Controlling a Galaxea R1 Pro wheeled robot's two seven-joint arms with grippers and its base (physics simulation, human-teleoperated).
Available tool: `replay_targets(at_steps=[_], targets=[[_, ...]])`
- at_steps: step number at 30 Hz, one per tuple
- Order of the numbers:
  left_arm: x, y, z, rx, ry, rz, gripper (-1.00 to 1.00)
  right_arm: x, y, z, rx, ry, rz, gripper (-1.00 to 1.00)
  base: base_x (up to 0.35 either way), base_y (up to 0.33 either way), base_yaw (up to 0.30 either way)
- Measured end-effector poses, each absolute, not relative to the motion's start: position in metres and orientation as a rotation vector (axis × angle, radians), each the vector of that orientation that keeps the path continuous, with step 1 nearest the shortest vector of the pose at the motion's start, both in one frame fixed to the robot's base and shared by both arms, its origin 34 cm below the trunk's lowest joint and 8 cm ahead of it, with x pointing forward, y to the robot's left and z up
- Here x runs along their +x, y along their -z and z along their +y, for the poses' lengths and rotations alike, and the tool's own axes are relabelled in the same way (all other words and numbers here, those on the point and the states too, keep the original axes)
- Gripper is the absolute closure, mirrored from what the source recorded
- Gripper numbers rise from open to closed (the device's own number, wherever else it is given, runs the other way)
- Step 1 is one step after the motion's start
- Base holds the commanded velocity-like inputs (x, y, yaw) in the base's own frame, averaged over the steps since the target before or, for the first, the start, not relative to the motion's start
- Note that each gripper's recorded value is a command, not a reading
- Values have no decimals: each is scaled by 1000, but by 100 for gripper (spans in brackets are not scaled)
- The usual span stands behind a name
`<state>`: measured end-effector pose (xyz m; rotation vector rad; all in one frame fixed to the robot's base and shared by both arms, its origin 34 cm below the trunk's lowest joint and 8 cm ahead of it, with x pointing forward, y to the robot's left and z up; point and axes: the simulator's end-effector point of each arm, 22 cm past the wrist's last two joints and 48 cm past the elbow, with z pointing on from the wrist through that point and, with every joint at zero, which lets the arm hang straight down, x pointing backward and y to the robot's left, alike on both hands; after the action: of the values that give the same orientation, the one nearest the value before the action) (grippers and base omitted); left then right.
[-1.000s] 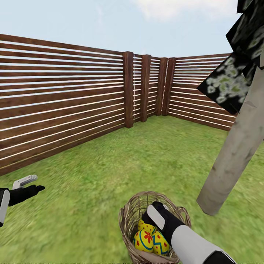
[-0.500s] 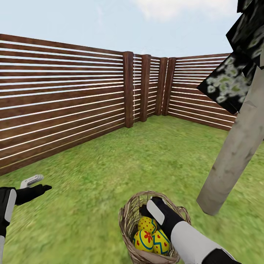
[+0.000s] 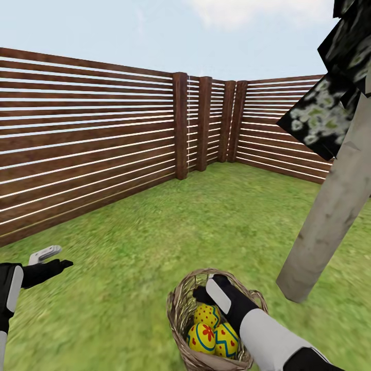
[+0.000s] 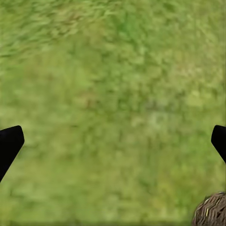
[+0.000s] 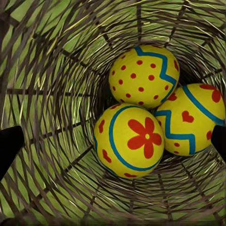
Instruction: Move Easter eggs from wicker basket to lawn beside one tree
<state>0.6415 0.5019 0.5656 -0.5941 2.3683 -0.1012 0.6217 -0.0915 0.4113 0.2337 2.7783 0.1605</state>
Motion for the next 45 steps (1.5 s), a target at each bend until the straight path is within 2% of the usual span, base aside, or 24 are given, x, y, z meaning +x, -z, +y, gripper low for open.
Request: replay_targets(at_steps=[9, 45], targets=[[637, -548, 502, -594, 101, 2368, -100, 595, -387, -88, 152, -165, 2888, -100, 0, 0, 0], [621, -466, 502, -606, 89, 2422, -100, 572, -307, -88, 158, -161, 2940, -100, 0, 0, 0]])
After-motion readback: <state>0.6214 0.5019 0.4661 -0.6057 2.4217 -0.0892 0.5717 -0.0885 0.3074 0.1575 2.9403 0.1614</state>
